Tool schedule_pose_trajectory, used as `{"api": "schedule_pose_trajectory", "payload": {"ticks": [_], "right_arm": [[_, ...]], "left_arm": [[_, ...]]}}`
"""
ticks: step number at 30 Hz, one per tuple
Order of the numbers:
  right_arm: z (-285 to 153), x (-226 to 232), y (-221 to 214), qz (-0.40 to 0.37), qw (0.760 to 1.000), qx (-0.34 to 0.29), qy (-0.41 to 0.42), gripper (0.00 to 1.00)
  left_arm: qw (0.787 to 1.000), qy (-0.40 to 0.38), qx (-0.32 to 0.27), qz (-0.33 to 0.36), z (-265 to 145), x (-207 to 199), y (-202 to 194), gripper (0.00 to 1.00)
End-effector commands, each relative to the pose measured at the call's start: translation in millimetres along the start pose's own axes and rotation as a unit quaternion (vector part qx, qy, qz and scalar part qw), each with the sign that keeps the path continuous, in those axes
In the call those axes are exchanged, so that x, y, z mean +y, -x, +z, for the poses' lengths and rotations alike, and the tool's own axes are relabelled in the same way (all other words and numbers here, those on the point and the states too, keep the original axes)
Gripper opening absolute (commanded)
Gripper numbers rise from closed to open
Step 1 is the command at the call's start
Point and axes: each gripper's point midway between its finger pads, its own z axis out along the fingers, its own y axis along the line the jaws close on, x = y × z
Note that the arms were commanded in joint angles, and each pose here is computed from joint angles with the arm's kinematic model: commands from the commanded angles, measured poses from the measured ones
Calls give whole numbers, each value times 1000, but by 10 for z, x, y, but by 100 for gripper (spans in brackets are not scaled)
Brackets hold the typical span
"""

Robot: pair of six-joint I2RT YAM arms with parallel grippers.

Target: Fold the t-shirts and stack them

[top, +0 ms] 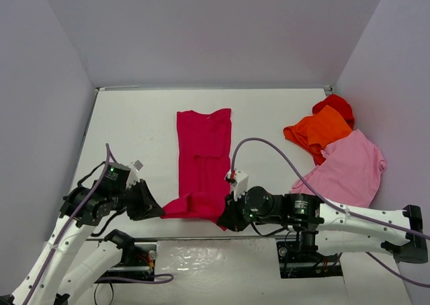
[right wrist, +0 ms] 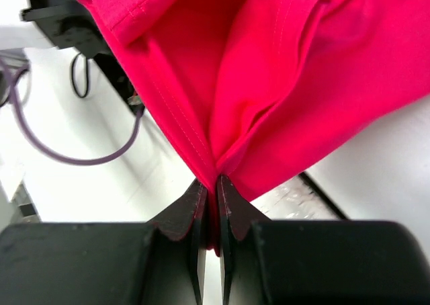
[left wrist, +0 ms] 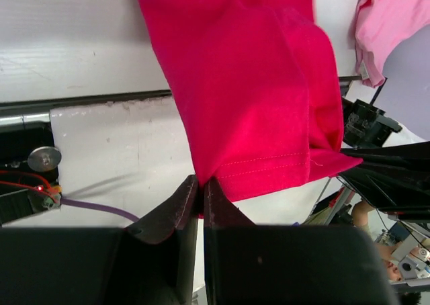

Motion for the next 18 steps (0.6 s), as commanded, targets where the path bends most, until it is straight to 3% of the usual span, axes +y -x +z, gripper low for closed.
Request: {"api": "schedule_pose_trajectory", "payload": {"ticks": [1,5,9,12,18], "right_arm": [[-232,1,-74,36,999,-9,-15,4],[-304,-29,-66,39,998,-30,-27,3],[-290,-209,194,-8,993,-81,-90,2],[-226,-365,409,-57,980,-111,-157,1],[22,-766,724,-122,949,-114,-266,0]], "left_arm": [[999,32,-25,-13,-304,102,-77,0],[999,34,-29,-17,-367,159,-146,0],[999,11,-29,-15,-197,54,-32,0],[1000,3,-19,-3,-32,-43,93,0],[999,18,-7,49,249,-264,496,0]]}}
